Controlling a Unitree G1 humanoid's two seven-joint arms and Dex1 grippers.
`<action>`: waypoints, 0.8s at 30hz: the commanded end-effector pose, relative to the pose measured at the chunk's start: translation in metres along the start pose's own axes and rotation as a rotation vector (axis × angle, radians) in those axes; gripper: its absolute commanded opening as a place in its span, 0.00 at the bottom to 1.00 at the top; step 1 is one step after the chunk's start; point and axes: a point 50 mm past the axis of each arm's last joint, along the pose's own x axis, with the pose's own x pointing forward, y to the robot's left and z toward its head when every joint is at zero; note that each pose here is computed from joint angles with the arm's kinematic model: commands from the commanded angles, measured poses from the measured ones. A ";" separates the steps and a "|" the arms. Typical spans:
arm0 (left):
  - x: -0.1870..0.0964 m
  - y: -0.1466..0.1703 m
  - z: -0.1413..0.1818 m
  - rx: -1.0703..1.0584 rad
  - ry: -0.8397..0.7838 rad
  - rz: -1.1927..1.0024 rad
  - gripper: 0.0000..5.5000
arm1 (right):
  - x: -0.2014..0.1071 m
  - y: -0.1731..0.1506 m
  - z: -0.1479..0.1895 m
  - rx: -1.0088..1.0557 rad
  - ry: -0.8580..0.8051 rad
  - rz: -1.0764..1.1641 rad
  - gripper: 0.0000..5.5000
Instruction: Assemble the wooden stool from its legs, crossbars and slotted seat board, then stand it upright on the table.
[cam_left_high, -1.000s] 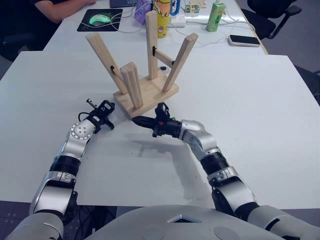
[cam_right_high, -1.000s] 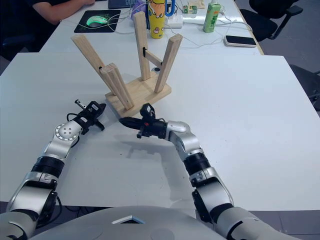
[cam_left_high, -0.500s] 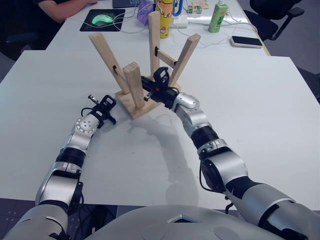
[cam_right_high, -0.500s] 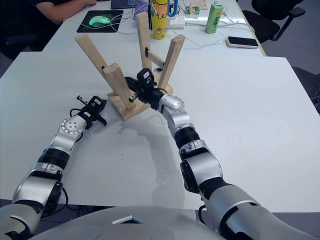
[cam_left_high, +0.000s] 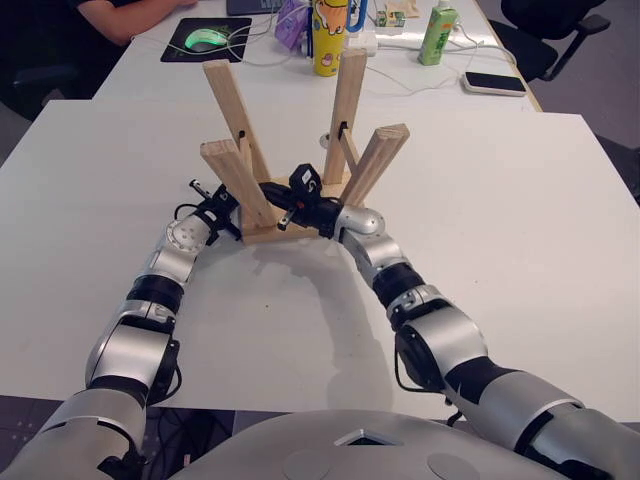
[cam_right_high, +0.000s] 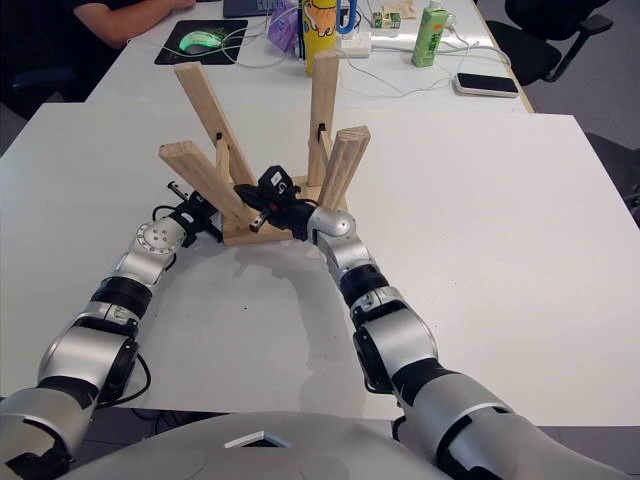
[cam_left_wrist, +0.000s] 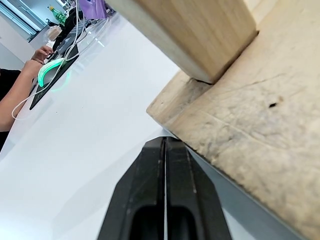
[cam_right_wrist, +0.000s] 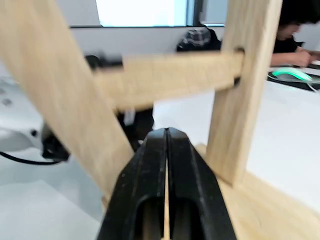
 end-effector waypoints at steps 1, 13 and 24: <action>-0.008 -0.061 -0.036 -0.062 0.128 -0.136 0.00 | -0.043 0.013 -0.007 0.057 -0.013 -0.058 0.00; -0.076 -0.070 -0.072 -0.342 0.252 0.134 0.00 | -0.208 -0.031 -0.027 -0.011 0.192 -0.723 0.00; -0.064 -0.092 -0.042 -0.359 0.281 -0.171 0.00 | -0.136 -0.062 -0.058 0.005 0.335 -0.635 0.00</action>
